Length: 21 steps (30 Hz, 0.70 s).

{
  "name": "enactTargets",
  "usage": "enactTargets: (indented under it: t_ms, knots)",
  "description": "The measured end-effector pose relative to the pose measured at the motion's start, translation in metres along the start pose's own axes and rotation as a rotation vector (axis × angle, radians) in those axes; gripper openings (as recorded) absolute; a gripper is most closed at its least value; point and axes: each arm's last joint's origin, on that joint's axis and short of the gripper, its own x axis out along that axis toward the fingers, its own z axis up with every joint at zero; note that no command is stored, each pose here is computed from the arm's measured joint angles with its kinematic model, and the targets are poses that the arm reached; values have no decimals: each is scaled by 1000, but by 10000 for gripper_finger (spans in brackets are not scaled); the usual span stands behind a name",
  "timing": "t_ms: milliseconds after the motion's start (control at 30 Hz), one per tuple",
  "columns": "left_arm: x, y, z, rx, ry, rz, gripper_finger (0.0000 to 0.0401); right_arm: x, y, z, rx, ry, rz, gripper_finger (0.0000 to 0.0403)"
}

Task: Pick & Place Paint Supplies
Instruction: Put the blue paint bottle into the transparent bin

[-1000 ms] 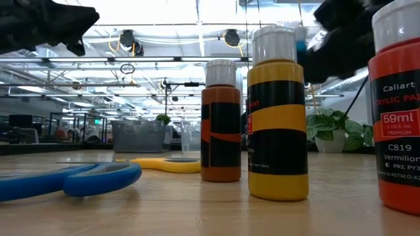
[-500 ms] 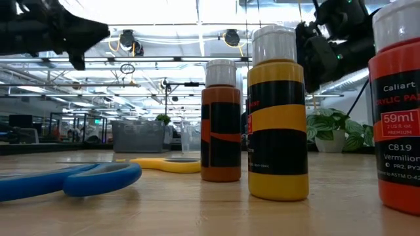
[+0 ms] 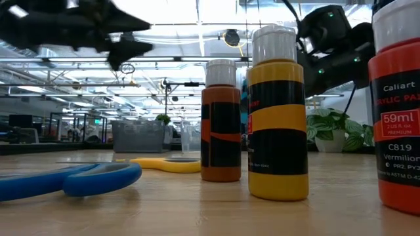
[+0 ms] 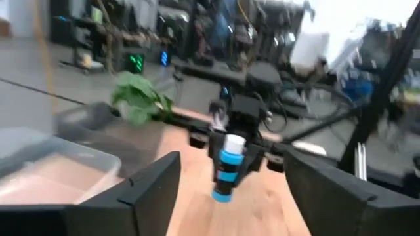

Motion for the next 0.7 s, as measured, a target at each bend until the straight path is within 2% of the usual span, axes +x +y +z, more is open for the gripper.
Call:
enactTargets:
  t_ms: [100,233,467,700]
  knots:
    - [30,-8,2,25,67,-77,301,3,0,-1,-1,7,0,118]
    - [71,-18,-8,65,168,-133,301,4,0,-2,-1,11,-1,118]
    - [136,-30,-22,162,213,-150,294,4,0,-2,-1,13,-1,116]
    - [175,-28,-33,193,226,-114,300,3,3,-3,-5,19,8,117]
